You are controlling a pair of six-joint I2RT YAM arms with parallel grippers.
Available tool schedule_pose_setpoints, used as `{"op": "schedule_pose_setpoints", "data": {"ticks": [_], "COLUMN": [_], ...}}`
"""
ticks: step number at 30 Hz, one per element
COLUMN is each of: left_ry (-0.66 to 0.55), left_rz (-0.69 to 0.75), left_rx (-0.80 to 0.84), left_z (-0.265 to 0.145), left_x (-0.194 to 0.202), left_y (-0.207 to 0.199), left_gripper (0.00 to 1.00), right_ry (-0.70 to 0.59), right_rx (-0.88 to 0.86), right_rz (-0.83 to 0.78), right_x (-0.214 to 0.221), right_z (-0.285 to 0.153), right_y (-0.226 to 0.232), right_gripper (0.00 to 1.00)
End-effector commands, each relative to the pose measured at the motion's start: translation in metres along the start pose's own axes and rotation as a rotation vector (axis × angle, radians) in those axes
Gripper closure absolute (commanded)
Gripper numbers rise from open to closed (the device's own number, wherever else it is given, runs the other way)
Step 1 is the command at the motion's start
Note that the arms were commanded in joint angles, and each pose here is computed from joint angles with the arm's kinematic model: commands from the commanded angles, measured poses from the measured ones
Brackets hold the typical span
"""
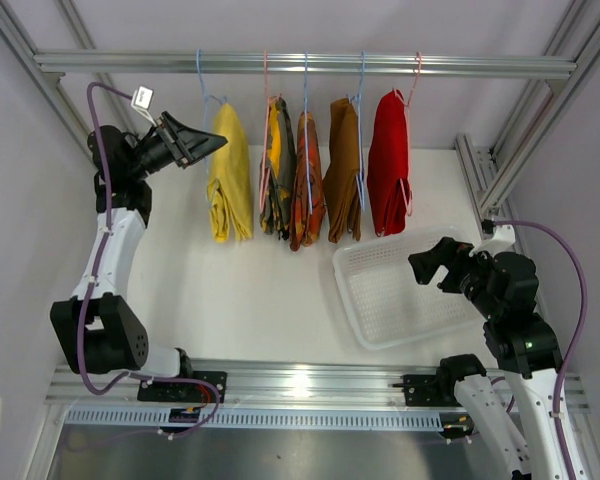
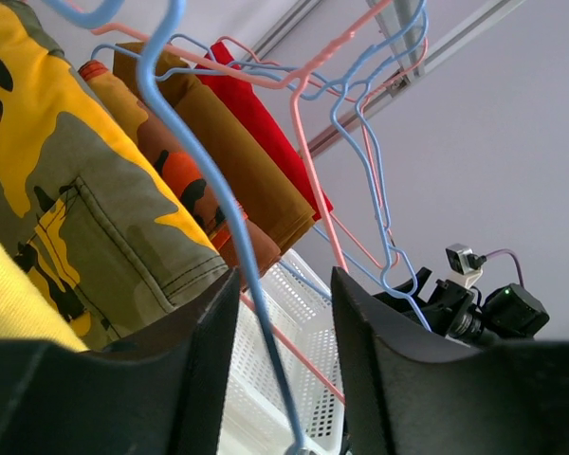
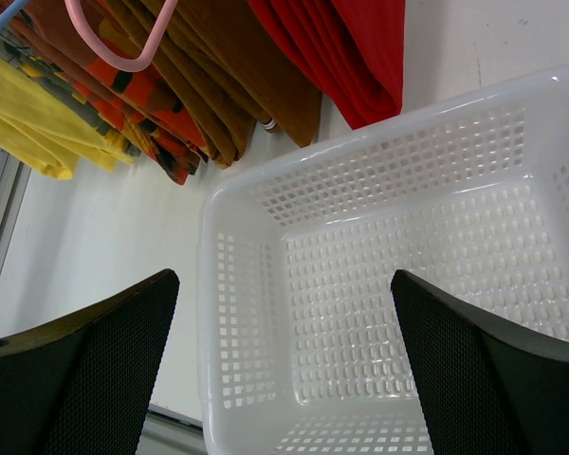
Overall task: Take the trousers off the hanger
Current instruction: Pick up the hanger from the clothesline.
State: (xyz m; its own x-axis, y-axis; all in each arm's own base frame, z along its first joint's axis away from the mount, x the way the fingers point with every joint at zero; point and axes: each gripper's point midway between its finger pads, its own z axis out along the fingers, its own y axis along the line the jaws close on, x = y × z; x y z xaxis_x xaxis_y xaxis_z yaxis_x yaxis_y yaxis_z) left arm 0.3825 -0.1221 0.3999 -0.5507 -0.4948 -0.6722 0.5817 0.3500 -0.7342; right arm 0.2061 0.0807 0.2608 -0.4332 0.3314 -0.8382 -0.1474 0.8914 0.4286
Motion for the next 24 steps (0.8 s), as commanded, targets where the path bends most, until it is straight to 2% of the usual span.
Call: {"op": "schedule_pose_setpoints", "data": {"ticks": [1, 12, 18, 19, 24], "left_ry": [0.006, 0.015, 0.017, 0.018, 0.009], "left_rz": [0.020, 0.013, 0.001, 0.002, 0.021], "left_rx": [0.027, 0.038, 0.068, 0.070, 0.098], "left_z": [0.001, 0.007, 0.008, 0.008, 0.005], "left_x": [-0.001, -0.004, -0.006, -0.006, -0.005], "left_y": [0.000, 0.000, -0.005, -0.006, -0.014], "left_gripper": [0.54, 0.71, 0.90, 0.98, 1.00], "right_ry": [-0.022, -0.009, 0.001, 0.003, 0.006], "right_rx": [-0.004, -0.002, -0.002, -0.002, 0.000], "right_rz": [-0.003, 0.003, 0.004, 0.005, 0.005], "right_x": [-0.009, -0.005, -0.003, -0.003, -0.003], "right_z": [-0.003, 0.001, 0.003, 0.004, 0.004], "right_y": [0.003, 0.002, 0.002, 0.001, 0.001], "right_gripper": [0.01, 0.00, 0.00, 0.01, 0.01]}}
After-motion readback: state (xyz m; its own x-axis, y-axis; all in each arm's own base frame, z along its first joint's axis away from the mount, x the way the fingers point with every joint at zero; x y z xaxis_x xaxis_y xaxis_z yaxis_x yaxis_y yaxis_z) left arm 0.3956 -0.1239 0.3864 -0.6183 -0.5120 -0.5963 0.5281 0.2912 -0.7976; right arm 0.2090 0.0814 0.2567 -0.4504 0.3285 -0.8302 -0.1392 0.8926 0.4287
